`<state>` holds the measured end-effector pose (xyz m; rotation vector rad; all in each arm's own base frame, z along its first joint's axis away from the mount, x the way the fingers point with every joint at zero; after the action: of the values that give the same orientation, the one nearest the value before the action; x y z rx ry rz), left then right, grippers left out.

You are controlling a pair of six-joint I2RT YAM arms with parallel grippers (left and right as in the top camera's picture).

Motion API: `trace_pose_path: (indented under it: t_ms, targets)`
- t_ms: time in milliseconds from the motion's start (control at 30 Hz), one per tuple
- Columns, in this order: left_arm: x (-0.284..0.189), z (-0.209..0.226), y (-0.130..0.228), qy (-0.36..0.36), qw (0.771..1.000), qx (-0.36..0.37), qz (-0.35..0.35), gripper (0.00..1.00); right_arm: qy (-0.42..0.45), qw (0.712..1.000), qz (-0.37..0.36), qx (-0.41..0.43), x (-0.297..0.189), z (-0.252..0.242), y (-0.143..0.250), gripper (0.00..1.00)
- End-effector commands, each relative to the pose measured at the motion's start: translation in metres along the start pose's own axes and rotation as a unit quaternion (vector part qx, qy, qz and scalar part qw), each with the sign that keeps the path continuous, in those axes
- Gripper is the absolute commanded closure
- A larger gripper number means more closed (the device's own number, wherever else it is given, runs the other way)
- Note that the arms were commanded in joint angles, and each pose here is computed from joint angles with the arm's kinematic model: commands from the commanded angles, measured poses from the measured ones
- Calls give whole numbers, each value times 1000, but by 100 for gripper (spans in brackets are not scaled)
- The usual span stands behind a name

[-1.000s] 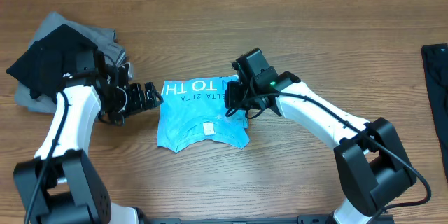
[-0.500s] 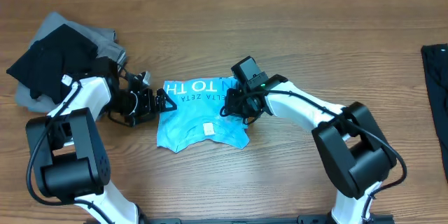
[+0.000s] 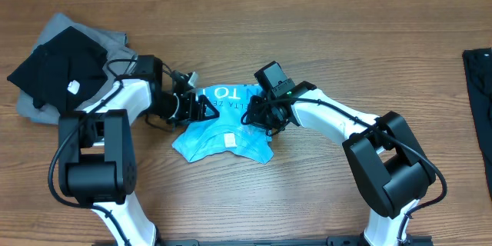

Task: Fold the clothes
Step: 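Grasp the blue bundle's left side with the left gripper, then carry the blue bundle left and place it on the grey clothes stack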

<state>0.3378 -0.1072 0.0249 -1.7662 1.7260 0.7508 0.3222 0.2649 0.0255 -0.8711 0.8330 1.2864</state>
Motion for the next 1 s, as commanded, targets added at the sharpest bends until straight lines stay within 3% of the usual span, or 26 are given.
trace_pose_path:
  t_ms: [0,67,200,333,600,800,967]
  targets:
    - [38,55,43,-100,991,-47,78,38,17,1000,21,11,14,-12,9,96]
    - [37,55,43,-101,991,-47,79,55,17,1000,20,11,14,-11,9,96]
    - [36,56,43,-100,991,-51,78,78,16,1000,22,11,14,-11,10,96]
    - [33,55,40,-95,991,-52,73,95,15,999,28,13,11,-11,11,96]
    - [-17,24,14,-79,996,-24,39,96,106,993,-34,22,-54,-36,-3,96]
    - [-88,-17,-28,-81,995,20,-56,96,117,990,-78,30,-99,-40,-9,96]
    - [-148,-42,-59,-88,985,52,-139,96,120,989,-76,36,-108,-43,-6,96]
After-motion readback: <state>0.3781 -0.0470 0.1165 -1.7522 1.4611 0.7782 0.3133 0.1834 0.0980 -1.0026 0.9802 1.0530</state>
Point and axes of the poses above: each gripper's point midway between its finger pads, its own x axis out along the fingers, its own z axis along the line the jaws close on, y = z × x, the point moved 2 cm from there along -x, back along the fingers, and after that the axes turned 6 degrees about -x, right-handed, at the moved point
